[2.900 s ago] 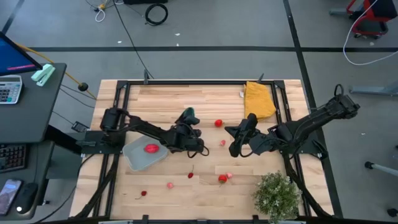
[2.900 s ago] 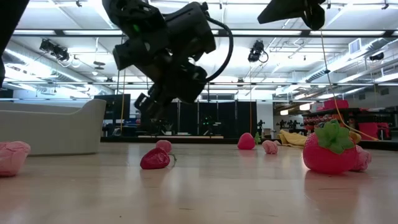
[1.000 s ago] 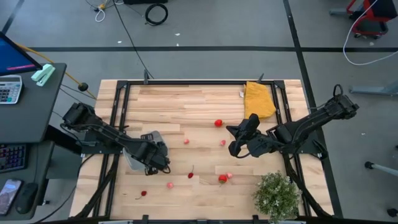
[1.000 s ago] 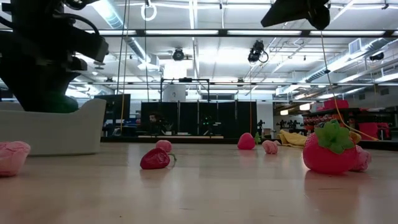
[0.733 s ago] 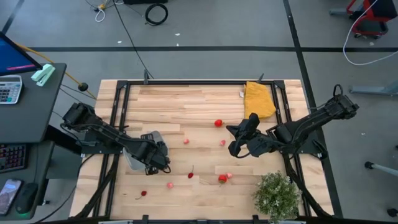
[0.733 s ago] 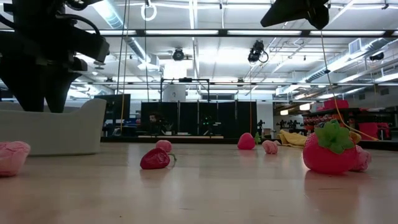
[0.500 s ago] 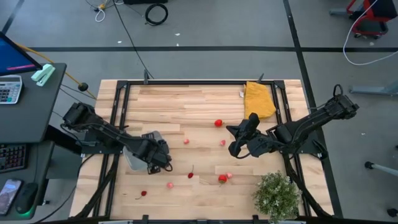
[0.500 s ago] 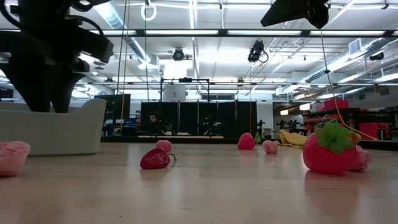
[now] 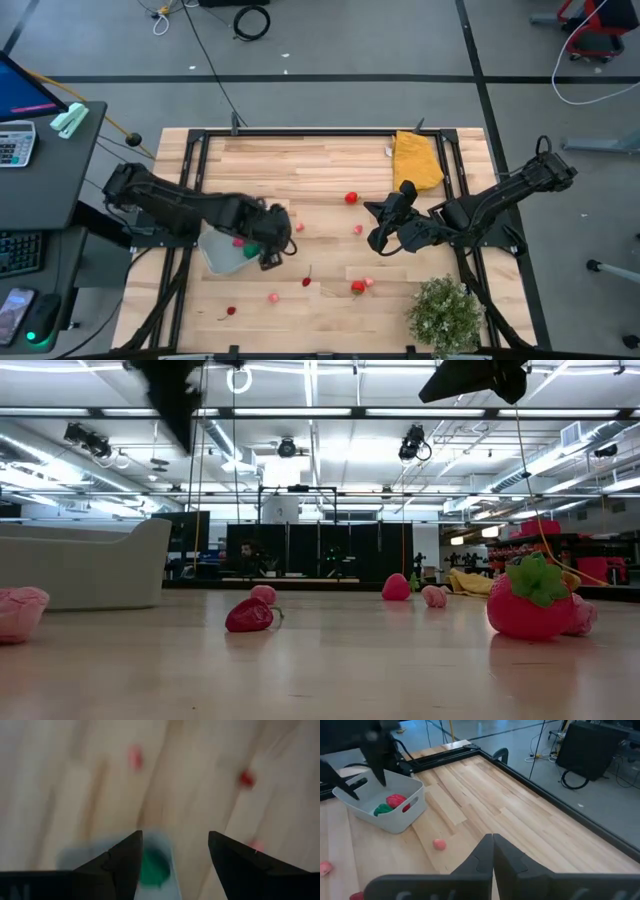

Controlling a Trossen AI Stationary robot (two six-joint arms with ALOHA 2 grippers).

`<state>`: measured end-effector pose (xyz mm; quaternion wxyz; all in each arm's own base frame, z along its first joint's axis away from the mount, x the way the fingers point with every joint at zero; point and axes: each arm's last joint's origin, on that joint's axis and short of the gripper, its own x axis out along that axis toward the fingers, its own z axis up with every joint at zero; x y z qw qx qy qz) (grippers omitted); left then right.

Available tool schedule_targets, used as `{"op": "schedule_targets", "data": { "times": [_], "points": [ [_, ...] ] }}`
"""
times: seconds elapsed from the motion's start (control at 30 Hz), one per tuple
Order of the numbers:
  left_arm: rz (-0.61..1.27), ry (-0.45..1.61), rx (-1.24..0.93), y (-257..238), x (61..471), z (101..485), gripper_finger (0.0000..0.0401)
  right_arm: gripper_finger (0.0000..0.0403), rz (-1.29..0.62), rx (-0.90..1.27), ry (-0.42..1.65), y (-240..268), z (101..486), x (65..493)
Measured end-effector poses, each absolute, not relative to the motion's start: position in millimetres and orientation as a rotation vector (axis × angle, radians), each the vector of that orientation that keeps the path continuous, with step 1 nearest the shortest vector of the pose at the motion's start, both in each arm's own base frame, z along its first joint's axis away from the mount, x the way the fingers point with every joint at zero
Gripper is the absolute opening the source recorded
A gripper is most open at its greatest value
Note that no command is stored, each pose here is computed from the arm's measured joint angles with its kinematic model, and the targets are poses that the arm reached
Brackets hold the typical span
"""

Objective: Pick and placing Produce into tupperware
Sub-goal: Put the top red strawberry into the gray bin

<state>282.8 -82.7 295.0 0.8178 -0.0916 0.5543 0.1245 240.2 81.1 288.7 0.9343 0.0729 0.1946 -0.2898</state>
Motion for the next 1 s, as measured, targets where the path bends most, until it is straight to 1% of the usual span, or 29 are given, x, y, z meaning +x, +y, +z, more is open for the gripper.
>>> {"op": "schedule_targets", "data": {
  "times": [0.13, 0.23, 0.53, 0.77, 1.0],
  "points": [
    [0.181, 1.008, -0.138, -85, 293, 339, 0.0235, 0.0013, -0.592, 0.149, 0.398, 81, 289, 240],
    [0.122, 0.881, -0.135, -87, 297, 373, 0.0231, 0.0013, -0.592, 0.149, 0.398, 81, 289, 240],
    [0.04, 0.512, -0.248, -86, 293, 459, 0.0228, 0.0015, -0.593, 0.149, 0.398, 81, 289, 240],
    [-0.01, 0.273, -0.323, -84, 287, 502, 0.0224, 0.0016, -0.592, 0.148, 0.399, 81, 289, 240],
    [-0.045, 0.102, -0.373, -84, 288, 522, 0.0224, 0.0015, -0.592, 0.148, 0.399, 81, 289, 240]
  ]
}}
